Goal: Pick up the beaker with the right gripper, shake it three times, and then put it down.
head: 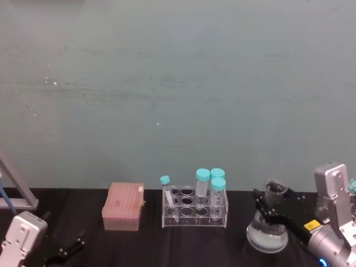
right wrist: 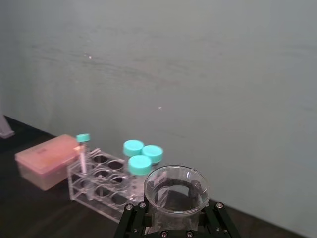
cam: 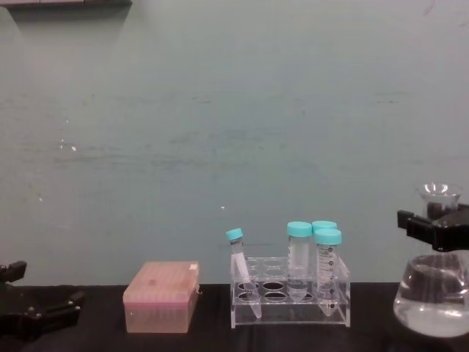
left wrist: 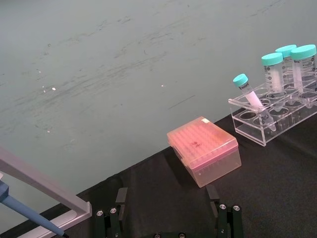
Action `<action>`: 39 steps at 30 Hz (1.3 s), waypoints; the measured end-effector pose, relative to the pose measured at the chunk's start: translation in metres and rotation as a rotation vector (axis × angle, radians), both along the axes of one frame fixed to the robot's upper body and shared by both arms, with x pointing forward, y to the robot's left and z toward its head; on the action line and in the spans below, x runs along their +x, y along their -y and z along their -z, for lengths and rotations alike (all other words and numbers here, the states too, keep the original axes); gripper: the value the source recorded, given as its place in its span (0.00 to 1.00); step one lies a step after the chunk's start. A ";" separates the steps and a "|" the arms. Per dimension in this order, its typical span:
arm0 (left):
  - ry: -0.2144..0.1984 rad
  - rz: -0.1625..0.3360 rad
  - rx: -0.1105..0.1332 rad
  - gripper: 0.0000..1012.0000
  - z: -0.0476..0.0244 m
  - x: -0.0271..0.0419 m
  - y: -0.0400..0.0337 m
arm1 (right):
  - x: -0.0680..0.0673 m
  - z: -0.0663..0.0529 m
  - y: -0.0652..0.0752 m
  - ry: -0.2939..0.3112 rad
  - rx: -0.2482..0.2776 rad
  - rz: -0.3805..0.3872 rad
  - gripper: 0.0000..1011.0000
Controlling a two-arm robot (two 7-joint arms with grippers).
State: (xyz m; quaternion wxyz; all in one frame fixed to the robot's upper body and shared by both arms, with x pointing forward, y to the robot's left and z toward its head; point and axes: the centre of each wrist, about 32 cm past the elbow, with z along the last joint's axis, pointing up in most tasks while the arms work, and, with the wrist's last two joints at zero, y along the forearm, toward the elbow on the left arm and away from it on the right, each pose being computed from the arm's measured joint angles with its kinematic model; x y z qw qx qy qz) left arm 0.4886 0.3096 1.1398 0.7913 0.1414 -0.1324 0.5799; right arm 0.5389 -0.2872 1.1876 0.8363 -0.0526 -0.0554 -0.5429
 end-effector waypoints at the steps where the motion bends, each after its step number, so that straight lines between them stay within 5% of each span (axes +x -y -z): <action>1: 0.000 0.000 0.000 0.99 0.0000 0.0000 0.0000 | -0.001 0.000 -0.001 -0.006 0.005 -0.004 0.45; 17: 0.000 0.000 0.000 0.99 0.0000 0.0000 0.0000 | -0.008 0.008 -0.010 -0.081 0.070 -0.051 0.45; 39: 0.000 0.000 0.000 0.99 0.0000 0.0000 0.0000 | -0.008 0.007 -0.010 -0.079 0.066 -0.051 0.45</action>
